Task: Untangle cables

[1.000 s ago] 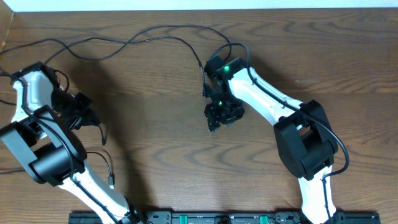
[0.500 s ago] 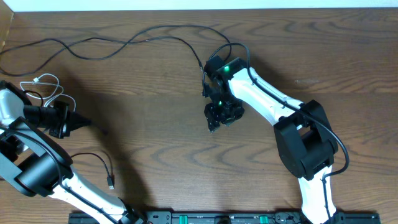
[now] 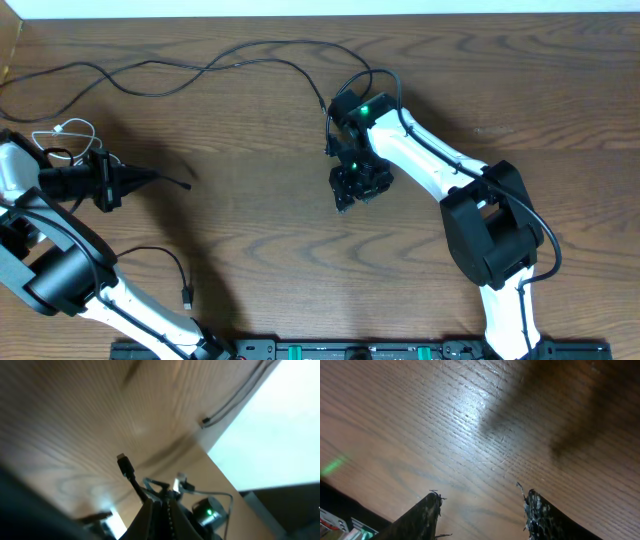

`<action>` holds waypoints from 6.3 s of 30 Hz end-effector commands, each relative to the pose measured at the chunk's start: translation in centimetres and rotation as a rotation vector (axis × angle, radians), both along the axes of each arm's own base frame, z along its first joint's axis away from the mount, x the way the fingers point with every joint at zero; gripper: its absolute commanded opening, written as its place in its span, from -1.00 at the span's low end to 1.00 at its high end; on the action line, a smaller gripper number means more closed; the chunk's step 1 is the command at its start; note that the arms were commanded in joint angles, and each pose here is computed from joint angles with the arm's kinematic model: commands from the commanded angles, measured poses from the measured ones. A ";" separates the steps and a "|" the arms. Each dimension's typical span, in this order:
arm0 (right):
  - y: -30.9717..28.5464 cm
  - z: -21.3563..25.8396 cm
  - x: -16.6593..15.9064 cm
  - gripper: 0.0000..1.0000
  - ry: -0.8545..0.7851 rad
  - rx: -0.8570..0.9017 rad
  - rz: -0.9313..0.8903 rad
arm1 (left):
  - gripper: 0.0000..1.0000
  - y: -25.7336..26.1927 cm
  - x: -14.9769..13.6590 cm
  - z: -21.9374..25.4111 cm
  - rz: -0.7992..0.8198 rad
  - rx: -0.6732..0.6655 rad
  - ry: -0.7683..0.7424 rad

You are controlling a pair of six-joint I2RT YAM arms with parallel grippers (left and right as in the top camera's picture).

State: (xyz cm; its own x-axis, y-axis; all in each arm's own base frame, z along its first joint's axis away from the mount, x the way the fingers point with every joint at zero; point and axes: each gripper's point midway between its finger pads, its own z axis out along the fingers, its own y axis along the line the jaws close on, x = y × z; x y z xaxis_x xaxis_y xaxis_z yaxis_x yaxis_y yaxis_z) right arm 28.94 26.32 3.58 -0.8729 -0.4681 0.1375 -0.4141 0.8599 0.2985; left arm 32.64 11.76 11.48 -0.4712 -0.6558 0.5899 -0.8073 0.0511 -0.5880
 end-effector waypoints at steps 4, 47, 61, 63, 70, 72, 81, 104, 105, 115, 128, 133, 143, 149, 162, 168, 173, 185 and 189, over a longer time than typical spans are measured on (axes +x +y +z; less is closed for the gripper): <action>0.2 0.3 -0.2 0.04 0.001 0.011 0.008 | -0.85 -0.9 -0.3 2.2 -0.005 -0.036 -0.019; 0.6 0.2 0.4 0.20 -0.030 0.032 0.025 | 0.81 3.8 -9.9 -2.3 -0.070 0.366 0.668; 0.6 0.1 0.5 0.24 -0.041 0.033 0.043 | 0.79 18.5 -14.0 0.3 0.424 0.762 0.848; 0.6 0.1 0.6 0.24 -0.045 0.036 0.045 | 0.79 21.5 -17.5 0.8 0.486 0.901 0.978; 1.0 0.1 1.2 0.25 -0.067 0.051 0.045 | 0.79 24.8 -21.0 -0.7 0.606 0.972 1.044; 1.1 0.1 1.3 0.25 -0.072 0.054 0.044 | 0.79 25.7 -21.5 -1.4 0.634 1.006 1.051; 1.0 0.1 1.1 0.29 -0.065 0.049 0.044 | 0.75 29.9 -20.8 -4.3 0.797 1.115 0.941; 0.9 0.1 0.9 0.31 -0.053 0.040 0.022 | 0.54 34.6 -21.0 -9.4 0.830 1.217 0.907; 0.8 0.1 0.9 0.30 -0.050 0.038 0.022 | 0.54 34.7 -21.0 -9.6 0.832 1.219 0.907; 0.8 0.1 0.8 0.31 -0.047 0.035 0.018 | 0.47 35.5 -20.9 -11.3 0.843 1.223 0.903; 0.7 0.1 0.7 0.31 -0.040 0.030 0.005 | -0.35 35.8 -17.2 -13.7 0.795 1.134 0.698; 0.7 0.1 0.7 0.31 -0.040 0.030 0.005 | -0.76 35.4 -15.4 -14.0 0.791 1.074 0.605; 0.8 0.1 0.9 0.33 -0.046 0.034 0.005 | -0.85 34.3 -10.8 -13.9 0.718 1.039 0.442; 0.8 0.1 0.9 0.33 -0.047 0.034 0.006 | -0.84 33.2 -8.1 -13.8 0.677 1.052 0.404; 0.8 0.1 0.9 0.33 -0.046 0.034 0.006 | -0.83 31.8 -3.1 -12.6 0.613 1.107 0.304; 0.8 0.1 0.9 0.34 -0.047 0.034 0.005 | 0.33 32.6 -2.5 -8.2 0.647 1.149 0.252; 0.8 0.1 0.9 0.33 -0.047 0.034 0.006 | 0.90 32.6 -2.5 -3.4 0.682 1.192 0.198; 1.2 0.1 1.5 0.40 -0.072 0.052 0.005 | 0.89 21.4 -12.2 -3.9 0.385 0.945 0.610; 1.5 0.1 1.8 0.40 -0.087 0.061 0.006 | 0.90 17.3 -14.1 -6.1 0.303 0.802 0.680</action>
